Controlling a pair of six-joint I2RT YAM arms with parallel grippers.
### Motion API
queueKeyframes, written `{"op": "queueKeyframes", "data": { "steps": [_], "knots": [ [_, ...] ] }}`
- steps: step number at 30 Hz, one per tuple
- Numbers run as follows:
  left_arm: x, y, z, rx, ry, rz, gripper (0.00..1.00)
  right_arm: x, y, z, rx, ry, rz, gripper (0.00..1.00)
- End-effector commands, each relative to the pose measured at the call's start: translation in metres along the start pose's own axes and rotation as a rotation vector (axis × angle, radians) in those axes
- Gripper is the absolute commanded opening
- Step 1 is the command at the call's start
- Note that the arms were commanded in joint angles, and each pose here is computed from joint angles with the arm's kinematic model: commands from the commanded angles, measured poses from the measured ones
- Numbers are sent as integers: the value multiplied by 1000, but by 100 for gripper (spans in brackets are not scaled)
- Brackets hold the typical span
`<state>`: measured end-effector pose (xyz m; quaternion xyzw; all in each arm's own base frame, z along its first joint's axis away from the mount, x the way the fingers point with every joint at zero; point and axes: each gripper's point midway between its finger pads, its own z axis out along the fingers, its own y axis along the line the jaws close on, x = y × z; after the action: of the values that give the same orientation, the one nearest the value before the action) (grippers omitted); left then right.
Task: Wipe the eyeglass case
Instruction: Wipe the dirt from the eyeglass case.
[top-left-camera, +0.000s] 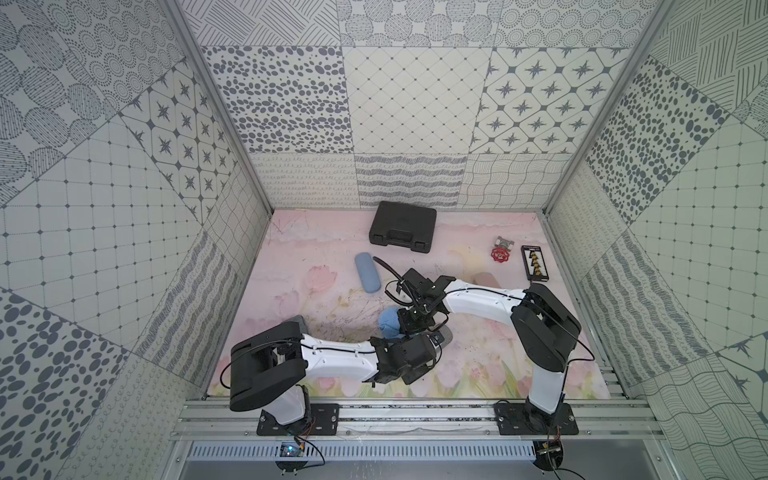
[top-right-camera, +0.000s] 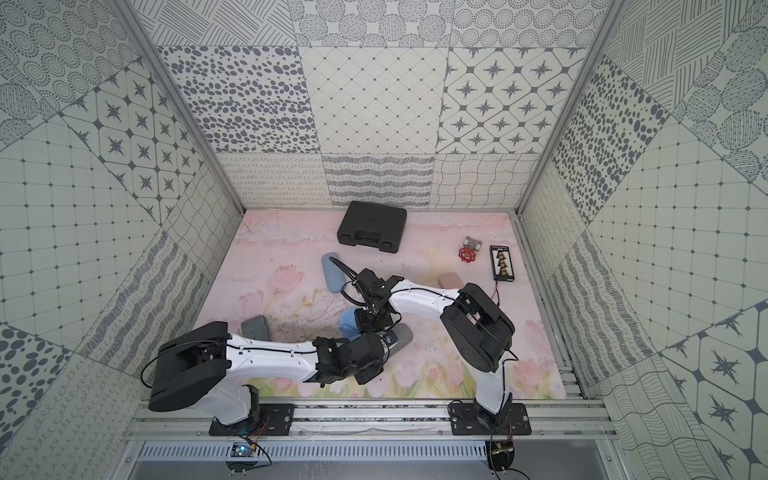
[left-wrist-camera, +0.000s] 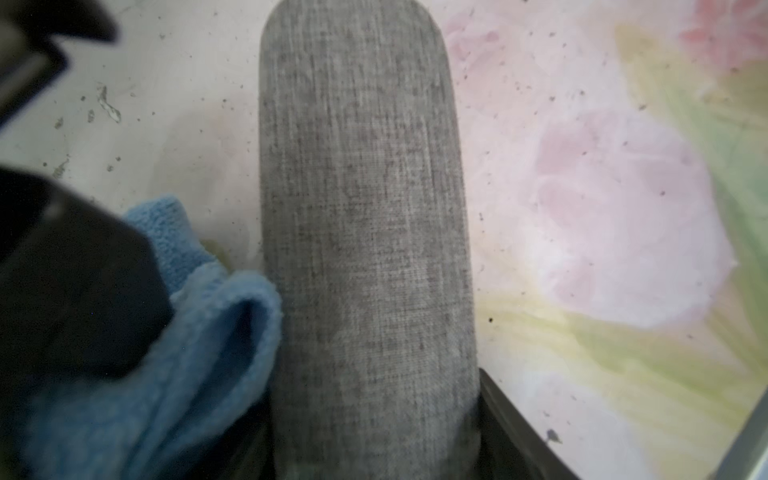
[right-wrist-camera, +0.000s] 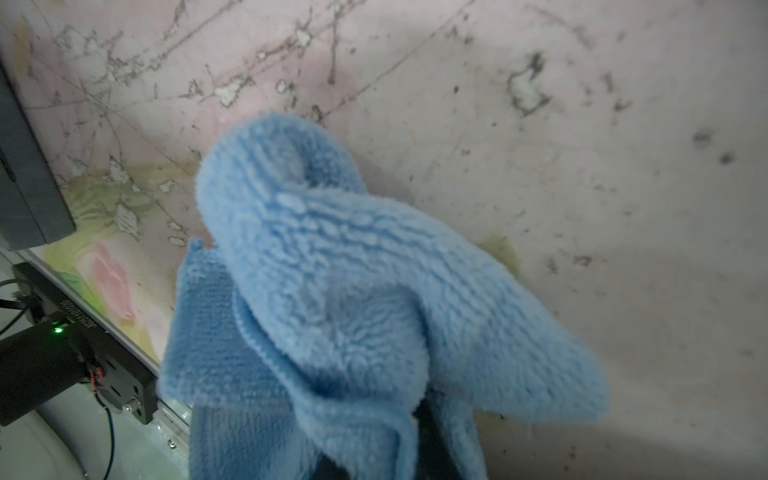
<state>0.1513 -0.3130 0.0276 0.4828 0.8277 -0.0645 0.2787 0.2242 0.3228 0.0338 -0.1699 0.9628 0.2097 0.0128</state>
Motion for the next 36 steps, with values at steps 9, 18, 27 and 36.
{"op": "queueKeyframes", "data": {
  "steps": [9, 18, 27, 36],
  "knots": [
    [34, 17, 5, -23, 128, -174, 27, 44, -172, -59, 357, 38, 251, 0],
    [24, 13, 5, 61, 124, -237, 29, 34, -130, -57, 319, 29, 98, 0],
    [7, 3, 8, 154, 89, -416, 27, 49, -106, -69, 167, -79, 236, 0],
    [-5, -5, 8, 220, 84, -418, 28, 61, -25, -31, -24, -9, 134, 0]
  ]
}}
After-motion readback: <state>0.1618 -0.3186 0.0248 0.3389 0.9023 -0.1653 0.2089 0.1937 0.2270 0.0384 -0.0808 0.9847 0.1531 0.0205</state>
